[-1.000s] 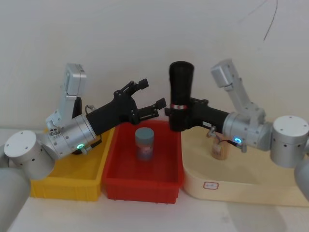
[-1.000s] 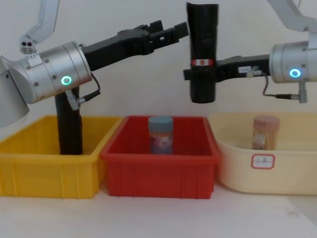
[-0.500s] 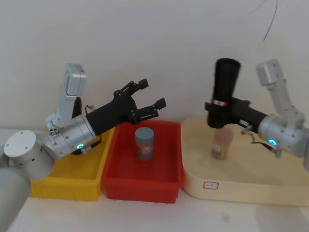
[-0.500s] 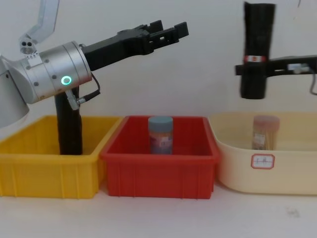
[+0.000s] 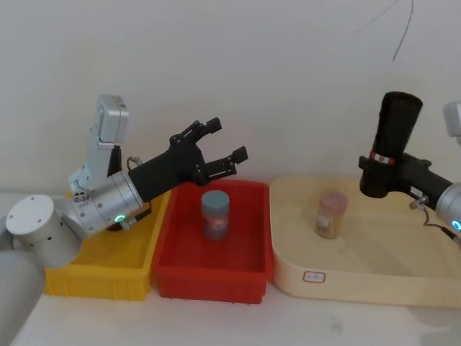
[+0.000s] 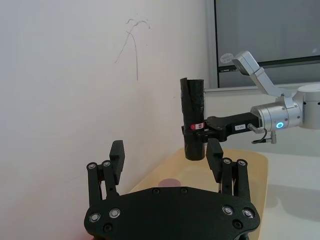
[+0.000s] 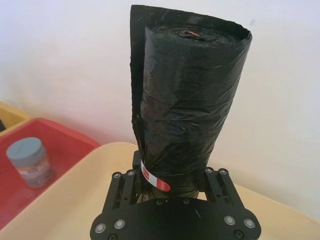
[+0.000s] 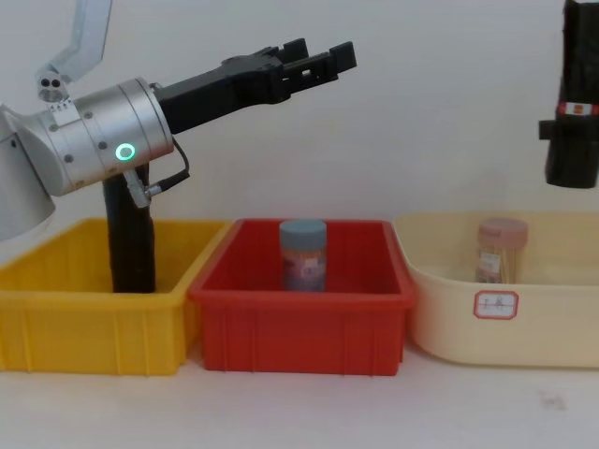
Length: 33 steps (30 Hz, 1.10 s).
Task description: Pick up the garbage bag with the one hand and transfer it to the other hand.
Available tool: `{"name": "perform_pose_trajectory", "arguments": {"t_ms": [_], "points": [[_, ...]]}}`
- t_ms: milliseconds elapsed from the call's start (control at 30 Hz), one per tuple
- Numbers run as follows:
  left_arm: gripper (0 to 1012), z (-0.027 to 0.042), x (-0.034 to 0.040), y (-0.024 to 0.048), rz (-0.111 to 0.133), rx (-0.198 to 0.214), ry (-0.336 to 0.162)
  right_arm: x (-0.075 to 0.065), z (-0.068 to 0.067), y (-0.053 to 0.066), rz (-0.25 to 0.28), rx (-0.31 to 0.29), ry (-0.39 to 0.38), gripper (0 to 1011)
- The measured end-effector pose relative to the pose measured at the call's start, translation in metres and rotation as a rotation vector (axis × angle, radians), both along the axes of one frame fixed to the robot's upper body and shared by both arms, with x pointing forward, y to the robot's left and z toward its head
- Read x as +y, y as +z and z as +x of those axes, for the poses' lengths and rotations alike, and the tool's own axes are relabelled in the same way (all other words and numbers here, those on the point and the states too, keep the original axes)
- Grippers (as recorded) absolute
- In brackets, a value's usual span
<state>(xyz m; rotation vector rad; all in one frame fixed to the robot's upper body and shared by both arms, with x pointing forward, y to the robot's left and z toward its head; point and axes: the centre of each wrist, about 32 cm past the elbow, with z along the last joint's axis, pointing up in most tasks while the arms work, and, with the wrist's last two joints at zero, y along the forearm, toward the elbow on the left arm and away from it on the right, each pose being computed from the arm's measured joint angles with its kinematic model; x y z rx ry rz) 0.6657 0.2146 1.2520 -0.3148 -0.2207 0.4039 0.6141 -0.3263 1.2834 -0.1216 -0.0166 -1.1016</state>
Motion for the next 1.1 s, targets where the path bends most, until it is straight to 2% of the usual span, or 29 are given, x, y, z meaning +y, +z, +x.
{"name": "perform_pose_trajectory", "arguments": {"t_ms": [300,800,1100], "points": [[1001,0.0,0.0,0.0,0.0,0.0,0.0,-0.011,-0.005,0.0,-0.004,0.014,-0.046,579],[1001,0.0,0.0,0.0,0.0,0.0,0.0,-0.017,-0.008,-0.001,-0.01,0.024,-0.074,981],[1001,0.0,0.0,0.0,0.0,0.0,0.0,-0.018,-0.008,-0.001,-0.011,0.026,-0.08,1001]]}}
